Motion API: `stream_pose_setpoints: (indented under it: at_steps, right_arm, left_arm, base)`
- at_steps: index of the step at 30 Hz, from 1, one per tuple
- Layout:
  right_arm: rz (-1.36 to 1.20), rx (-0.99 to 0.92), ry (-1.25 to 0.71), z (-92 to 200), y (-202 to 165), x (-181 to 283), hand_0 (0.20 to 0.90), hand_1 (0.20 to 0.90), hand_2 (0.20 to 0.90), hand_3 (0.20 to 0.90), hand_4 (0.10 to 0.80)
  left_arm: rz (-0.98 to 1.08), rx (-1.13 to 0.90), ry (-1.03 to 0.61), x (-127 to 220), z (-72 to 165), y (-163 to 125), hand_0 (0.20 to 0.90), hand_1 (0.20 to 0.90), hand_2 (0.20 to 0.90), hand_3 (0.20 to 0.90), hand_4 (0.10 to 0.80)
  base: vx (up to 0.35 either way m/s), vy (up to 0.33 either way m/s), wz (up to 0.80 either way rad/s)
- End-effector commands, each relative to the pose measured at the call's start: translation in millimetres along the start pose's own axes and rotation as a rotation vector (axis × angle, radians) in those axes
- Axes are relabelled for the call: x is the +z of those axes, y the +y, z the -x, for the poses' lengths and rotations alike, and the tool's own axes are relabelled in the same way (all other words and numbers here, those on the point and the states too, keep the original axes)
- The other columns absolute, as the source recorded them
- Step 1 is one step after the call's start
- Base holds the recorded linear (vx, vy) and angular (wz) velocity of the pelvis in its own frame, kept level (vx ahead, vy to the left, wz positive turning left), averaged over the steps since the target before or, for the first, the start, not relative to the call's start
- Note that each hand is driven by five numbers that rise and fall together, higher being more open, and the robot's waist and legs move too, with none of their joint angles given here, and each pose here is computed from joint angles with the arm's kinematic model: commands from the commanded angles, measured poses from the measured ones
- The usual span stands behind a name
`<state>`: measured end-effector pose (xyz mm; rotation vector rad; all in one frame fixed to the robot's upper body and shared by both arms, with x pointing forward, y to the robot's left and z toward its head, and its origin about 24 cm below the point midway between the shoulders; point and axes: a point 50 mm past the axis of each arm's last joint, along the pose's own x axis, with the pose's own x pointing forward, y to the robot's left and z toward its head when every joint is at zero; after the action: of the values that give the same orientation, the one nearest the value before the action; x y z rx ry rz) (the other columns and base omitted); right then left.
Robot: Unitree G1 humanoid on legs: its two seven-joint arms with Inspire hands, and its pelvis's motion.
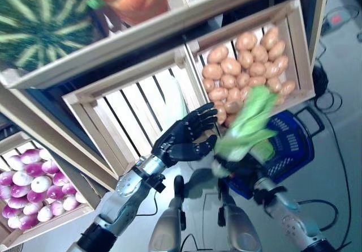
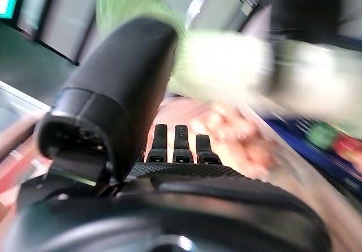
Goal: Put vegetables into the basket
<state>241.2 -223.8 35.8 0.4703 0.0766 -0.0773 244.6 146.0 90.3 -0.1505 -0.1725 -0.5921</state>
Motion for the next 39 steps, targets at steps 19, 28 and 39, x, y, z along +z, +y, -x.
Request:
stream_pose_setpoints:
  at_steps: [19,28,39]
  right_arm:
    - [-0.547,-0.456,-0.612,-19.1,-28.7,81.3,0.3,0.3,0.3,0.3,0.4]
    - [-0.622,-0.421,-0.391,-65.3,-23.2,69.5,0.3,0.3,0.3,0.3,0.4]
    - [-0.658,-0.511,-0.081,-111.9,-28.8,66.3,0.3,0.3,0.3,0.3,0.4]
  left_arm:
    - [-0.319,0.12,-0.436,63.0,-31.2,-5.1,0.9,0.9,0.9,0.9,0.8]
    - [-0.374,0.076,-0.612,94.8,-45.4,-17.4,0.9,0.9,0.9,0.9,0.8]
    - [-0.422,0.052,-0.658,107.7,-63.2,-26.6,0.9,0.9,0.9,0.9,0.8]
  base:
    - [-0.078,-0.066,0.06]
    - [-0.024,-0.053,0.09]
    - [-0.006,-0.004,0.04]
